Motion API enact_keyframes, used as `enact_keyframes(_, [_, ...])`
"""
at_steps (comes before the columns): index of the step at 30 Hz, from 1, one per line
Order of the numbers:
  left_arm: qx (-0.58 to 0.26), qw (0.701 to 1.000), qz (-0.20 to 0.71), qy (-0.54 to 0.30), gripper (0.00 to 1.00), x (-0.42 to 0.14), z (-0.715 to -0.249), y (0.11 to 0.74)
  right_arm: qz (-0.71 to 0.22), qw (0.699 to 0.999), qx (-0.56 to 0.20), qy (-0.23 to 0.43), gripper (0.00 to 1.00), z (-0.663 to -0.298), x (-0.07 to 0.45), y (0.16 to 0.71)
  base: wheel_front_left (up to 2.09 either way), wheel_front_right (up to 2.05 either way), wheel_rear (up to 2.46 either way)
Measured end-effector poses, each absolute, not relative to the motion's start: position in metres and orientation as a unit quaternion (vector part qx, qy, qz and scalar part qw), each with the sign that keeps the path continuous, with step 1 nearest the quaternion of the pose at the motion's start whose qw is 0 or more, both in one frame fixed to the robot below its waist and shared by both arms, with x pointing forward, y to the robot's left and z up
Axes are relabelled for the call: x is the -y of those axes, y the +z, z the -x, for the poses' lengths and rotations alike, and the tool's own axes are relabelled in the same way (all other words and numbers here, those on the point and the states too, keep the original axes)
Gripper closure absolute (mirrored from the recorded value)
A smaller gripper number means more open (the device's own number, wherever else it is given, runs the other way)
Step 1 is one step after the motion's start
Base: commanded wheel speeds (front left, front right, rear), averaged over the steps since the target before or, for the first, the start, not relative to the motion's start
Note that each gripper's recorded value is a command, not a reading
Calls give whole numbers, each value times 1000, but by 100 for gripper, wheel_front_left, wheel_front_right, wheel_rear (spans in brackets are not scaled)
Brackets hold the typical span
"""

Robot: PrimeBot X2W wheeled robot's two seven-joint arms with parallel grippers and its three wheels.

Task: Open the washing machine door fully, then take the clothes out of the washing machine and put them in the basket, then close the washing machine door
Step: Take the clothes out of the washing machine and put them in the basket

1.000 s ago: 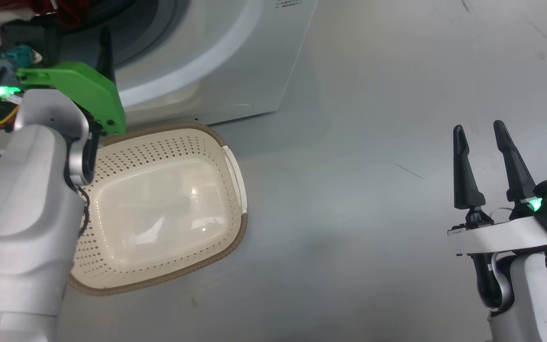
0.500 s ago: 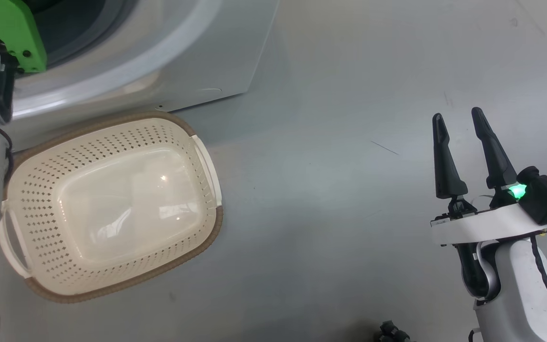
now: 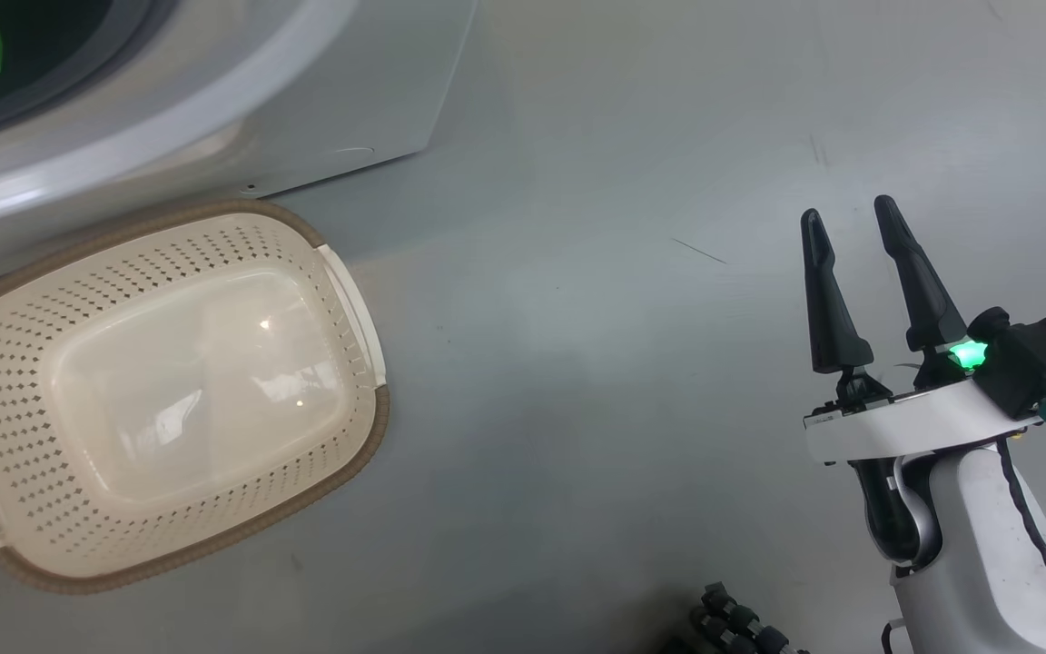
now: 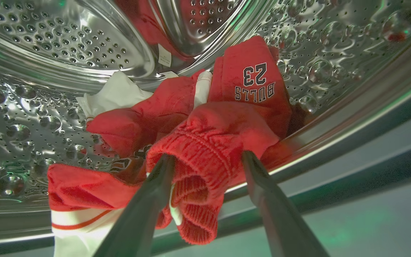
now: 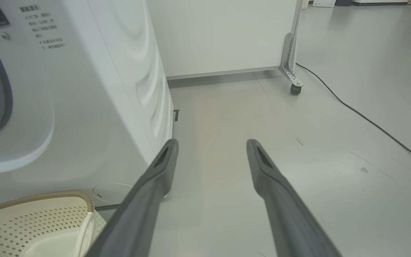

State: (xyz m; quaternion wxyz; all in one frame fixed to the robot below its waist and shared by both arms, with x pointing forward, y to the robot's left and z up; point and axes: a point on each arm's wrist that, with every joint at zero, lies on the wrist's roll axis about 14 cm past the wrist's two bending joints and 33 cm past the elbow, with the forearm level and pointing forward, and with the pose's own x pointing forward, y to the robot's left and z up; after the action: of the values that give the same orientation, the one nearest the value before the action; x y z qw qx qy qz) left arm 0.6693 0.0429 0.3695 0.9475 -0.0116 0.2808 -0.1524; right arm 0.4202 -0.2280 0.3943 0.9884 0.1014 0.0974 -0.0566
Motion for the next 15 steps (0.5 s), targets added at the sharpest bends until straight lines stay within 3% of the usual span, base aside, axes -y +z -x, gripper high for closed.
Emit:
enact_keyframes(6, [-296,943,18,-152,0,-39,-673,356,-101,988,-98,-59,0,-425,231,392,0,0,0])
enact_keyframes(8, [-302,941,18,-150,51,-39,-673,351,-100,988,-100,-61,0,-424,232,391,0,0,0])
enact_keyframes(11, [-313,939,18,-142,100,-42,-673,344,-102,988,-103,-63,0,-423,233,389,0,0,0])
enact_keyframes(15, [-316,939,13,-139,100,-44,-673,340,-101,988,-100,-62,0,-426,233,389,0,0,0])
